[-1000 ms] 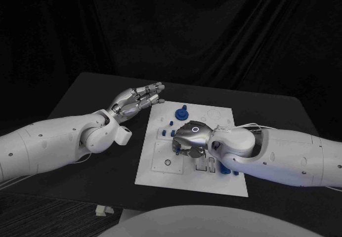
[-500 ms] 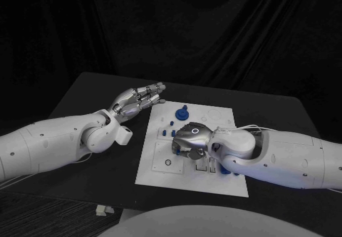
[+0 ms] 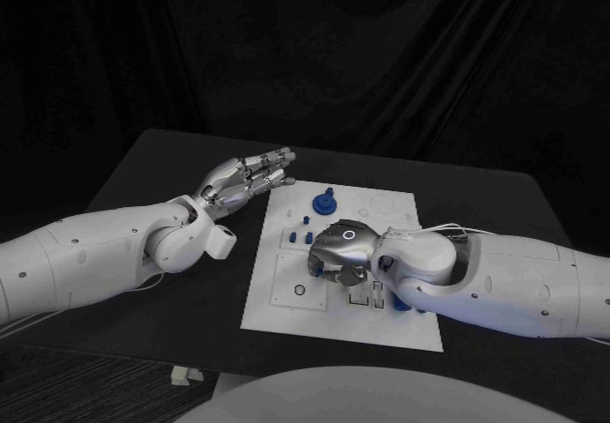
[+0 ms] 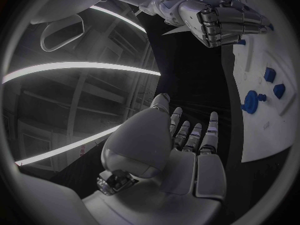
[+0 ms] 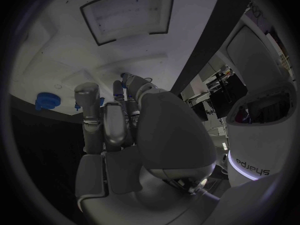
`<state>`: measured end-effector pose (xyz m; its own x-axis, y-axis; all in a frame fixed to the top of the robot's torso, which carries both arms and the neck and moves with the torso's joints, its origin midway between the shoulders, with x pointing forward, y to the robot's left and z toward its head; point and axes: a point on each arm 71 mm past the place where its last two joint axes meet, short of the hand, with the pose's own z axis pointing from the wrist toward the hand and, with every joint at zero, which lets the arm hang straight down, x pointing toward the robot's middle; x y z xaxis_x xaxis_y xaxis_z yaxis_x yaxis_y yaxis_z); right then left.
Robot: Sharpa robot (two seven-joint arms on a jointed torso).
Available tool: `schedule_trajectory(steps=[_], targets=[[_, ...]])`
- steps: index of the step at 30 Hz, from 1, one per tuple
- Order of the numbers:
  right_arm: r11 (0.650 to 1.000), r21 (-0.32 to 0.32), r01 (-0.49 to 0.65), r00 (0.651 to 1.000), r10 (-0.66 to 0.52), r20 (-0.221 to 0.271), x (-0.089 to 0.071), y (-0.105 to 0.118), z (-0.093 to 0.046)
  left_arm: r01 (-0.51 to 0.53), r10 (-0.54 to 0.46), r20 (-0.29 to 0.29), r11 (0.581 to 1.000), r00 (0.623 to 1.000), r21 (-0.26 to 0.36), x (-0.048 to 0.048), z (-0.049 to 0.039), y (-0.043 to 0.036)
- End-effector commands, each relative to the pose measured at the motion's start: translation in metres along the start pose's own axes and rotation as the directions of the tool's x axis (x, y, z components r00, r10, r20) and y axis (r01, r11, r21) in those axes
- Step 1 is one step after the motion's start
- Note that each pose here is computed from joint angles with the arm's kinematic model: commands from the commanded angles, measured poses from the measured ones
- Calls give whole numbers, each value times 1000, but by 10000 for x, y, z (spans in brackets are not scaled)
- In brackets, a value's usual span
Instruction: Assemble the parts on the task board
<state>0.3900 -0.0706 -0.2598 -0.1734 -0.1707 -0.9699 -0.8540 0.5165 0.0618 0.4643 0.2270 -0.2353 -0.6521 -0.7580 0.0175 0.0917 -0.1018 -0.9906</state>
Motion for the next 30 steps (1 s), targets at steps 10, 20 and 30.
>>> schedule_trajectory(steps=[10, 20, 30], targets=[[1000, 24, 9, 1000, -9, -19, 30, -22, -4, 18, -18, -11, 1000, 1000, 9, 21, 6, 1], [1000, 12, 11, 1000, -10, -21, 31, -14, 17, 20, -20, -14, 1000, 1000, 8, 26, 12, 9], [1000, 1, 11, 1000, -11, 4, 17, -17, 28, 21, -21, -13, 1000, 1000, 3, 20, 5, 19]])
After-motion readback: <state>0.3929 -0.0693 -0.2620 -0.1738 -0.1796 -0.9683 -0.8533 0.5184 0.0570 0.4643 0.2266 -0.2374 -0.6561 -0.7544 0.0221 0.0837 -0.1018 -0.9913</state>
